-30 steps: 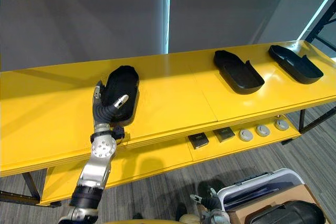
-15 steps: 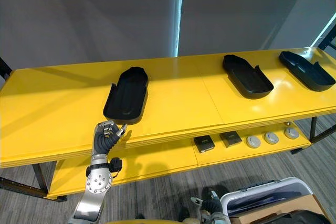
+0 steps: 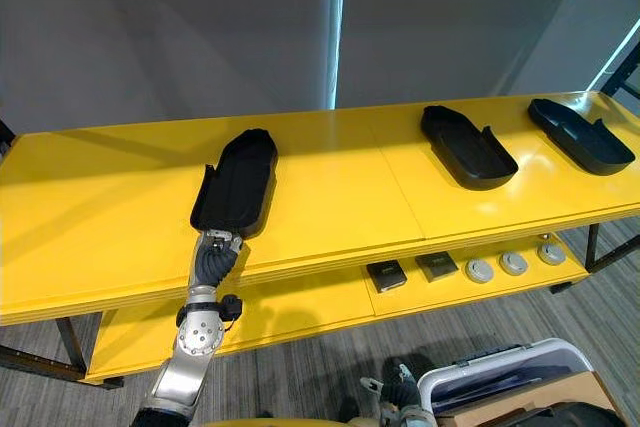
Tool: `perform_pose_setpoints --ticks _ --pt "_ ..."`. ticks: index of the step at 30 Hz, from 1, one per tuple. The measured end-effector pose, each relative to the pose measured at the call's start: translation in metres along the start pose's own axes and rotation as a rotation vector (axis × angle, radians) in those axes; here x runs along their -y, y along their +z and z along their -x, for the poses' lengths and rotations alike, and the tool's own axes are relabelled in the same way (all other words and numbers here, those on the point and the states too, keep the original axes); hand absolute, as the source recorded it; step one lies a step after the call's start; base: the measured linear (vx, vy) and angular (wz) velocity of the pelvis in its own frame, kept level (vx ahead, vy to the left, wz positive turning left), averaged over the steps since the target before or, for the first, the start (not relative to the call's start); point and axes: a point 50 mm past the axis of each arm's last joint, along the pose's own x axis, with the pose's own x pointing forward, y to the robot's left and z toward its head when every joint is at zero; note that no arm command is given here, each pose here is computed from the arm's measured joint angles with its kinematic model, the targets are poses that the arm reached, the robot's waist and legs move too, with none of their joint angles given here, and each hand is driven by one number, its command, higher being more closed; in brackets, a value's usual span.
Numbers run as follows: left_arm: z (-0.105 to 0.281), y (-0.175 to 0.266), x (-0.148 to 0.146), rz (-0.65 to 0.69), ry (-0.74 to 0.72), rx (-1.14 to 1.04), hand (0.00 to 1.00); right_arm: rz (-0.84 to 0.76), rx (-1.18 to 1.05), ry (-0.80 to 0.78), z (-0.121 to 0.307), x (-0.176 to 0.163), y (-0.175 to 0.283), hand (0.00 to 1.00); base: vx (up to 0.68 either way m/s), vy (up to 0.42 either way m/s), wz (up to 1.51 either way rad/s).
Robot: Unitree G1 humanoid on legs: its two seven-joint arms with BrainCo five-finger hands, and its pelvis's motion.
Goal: Walk over and take plastic housings, then place them on the shelf
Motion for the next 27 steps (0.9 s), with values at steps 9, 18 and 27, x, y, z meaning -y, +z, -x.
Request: perform_pose_setpoints --ticks 9,18,27 --pt "-0.016 0.0 0.003 -0.068 -0.031 0.02 1.0 0.002 0.003 0.001 -0.001 0.0 0.002 0.0 -0.02 -0.002 -0.04" --pt "-0.022 0.004 0.016 -0.093 -0.105 0.036 1.0 0.02 0.013 0.004 -0.002 -0.001 0.005 0.0 -0.04 -0.006 -0.02" --pt "-0.024 0.01 0.012 -0.085 -0.088 0.064 1.0 0.02 0.017 0.003 -0.003 -0.001 0.006 0.0 -0.01 -0.002 0.0"
